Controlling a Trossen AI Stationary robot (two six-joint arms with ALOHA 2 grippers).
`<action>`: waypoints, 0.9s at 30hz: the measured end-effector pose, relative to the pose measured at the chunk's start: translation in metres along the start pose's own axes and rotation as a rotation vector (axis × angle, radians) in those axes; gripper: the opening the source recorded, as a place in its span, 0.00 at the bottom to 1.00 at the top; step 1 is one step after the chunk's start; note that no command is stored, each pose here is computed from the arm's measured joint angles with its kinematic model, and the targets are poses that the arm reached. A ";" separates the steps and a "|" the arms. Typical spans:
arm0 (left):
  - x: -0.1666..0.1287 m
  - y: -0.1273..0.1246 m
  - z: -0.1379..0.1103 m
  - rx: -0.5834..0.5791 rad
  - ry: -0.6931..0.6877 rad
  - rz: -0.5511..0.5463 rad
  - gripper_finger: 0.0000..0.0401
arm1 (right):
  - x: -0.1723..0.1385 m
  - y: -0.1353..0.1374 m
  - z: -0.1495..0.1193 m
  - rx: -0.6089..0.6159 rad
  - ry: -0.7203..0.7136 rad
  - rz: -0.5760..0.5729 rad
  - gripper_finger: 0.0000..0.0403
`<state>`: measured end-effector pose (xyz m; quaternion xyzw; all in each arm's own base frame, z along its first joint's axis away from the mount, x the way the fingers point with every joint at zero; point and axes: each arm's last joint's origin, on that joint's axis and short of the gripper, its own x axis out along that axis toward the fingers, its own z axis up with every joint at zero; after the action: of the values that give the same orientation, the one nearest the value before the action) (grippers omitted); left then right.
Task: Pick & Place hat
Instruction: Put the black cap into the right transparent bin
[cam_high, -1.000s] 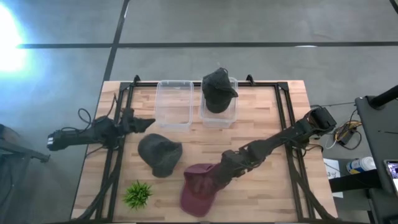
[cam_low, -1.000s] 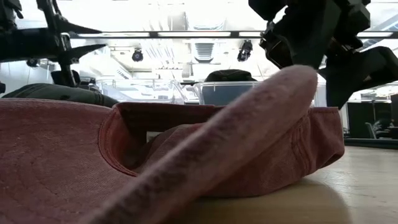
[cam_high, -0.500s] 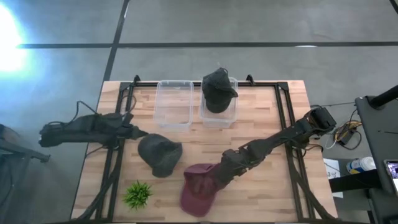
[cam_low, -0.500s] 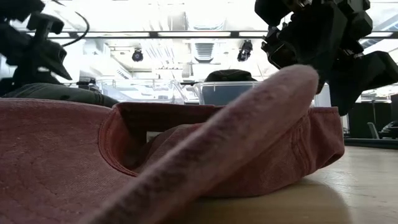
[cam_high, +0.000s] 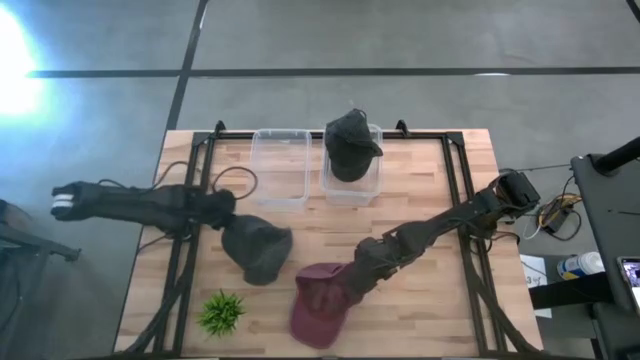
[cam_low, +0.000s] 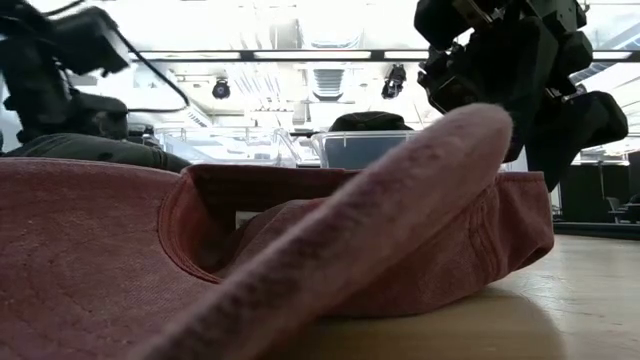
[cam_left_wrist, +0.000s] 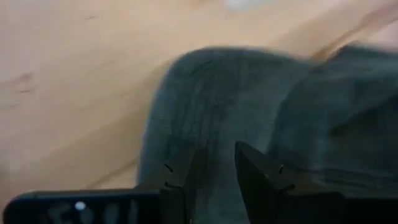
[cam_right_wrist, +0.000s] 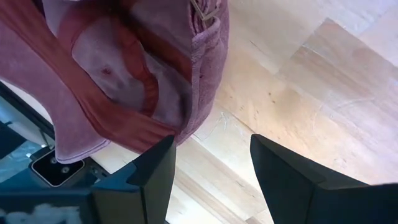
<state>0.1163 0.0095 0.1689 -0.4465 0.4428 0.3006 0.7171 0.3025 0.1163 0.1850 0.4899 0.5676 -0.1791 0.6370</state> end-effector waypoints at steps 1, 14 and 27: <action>-0.001 -0.004 0.002 0.022 0.009 0.022 0.25 | 0.000 0.000 0.000 -0.003 0.000 0.000 0.50; 0.006 -0.025 0.020 0.200 0.206 0.208 0.25 | 0.000 0.000 0.000 -0.044 0.000 0.000 0.50; 0.045 -0.096 0.022 0.155 0.128 -0.347 0.25 | -0.007 0.000 0.002 -0.074 -0.078 0.008 0.50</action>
<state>0.2228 -0.0092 0.1684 -0.4778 0.4256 0.1087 0.7608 0.3018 0.1123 0.1915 0.4610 0.5467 -0.1742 0.6770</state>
